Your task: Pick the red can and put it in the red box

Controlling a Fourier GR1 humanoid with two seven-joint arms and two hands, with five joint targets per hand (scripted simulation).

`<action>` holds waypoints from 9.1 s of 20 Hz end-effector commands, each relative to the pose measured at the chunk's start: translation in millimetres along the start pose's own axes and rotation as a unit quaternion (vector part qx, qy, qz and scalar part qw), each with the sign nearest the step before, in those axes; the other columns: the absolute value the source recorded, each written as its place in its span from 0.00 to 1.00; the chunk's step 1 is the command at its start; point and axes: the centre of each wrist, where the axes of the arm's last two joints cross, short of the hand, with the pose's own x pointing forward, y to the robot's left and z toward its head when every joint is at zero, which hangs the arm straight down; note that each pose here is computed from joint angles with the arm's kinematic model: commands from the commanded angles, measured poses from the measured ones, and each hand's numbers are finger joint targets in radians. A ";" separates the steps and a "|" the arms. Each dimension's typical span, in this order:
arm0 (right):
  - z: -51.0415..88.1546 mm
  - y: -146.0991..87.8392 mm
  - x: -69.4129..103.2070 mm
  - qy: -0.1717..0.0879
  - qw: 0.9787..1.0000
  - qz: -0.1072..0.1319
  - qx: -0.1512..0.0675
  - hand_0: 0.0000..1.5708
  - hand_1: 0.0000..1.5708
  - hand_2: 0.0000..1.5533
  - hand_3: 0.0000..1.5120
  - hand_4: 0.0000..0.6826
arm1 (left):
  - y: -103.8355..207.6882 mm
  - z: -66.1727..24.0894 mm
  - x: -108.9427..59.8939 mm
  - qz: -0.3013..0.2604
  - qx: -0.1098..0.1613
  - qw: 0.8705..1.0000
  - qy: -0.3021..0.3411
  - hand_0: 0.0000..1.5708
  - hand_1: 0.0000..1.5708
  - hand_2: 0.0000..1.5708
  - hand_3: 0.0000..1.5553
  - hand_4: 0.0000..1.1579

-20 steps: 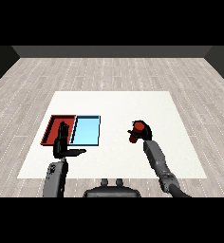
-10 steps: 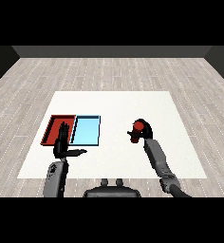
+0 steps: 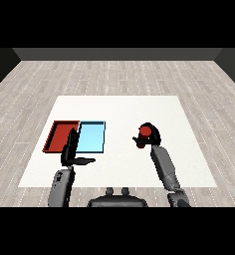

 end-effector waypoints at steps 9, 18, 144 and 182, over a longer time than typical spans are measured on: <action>-8.0 8.9 37.3 -0.039 0.999 -0.016 0.003 0.91 0.91 0.93 0.94 0.96 | -63.8 -25.6 3.7 0.032 -0.067 0.997 0.032 0.00 0.00 0.00 0.00 0.00; 9.6 86.1 36.9 -0.056 0.998 -0.019 0.019 0.90 0.90 0.92 0.94 0.96 | -107.8 -30.5 6.3 0.062 -0.108 0.991 0.045 0.00 0.00 0.00 0.00 0.00; 100.9 -47.8 43.4 -0.091 0.992 0.025 -0.084 0.00 0.00 0.00 0.00 0.00 | 125.5 -110.2 -42.3 -0.301 0.166 0.910 0.230 1.00 1.00 1.00 0.96 0.94; 95.0 -48.2 58.1 -0.164 0.986 0.007 -0.030 0.00 0.00 0.00 0.00 0.00 | 128.1 -134.5 -50.7 -0.188 0.249 0.940 0.139 0.00 0.00 0.00 0.00 0.00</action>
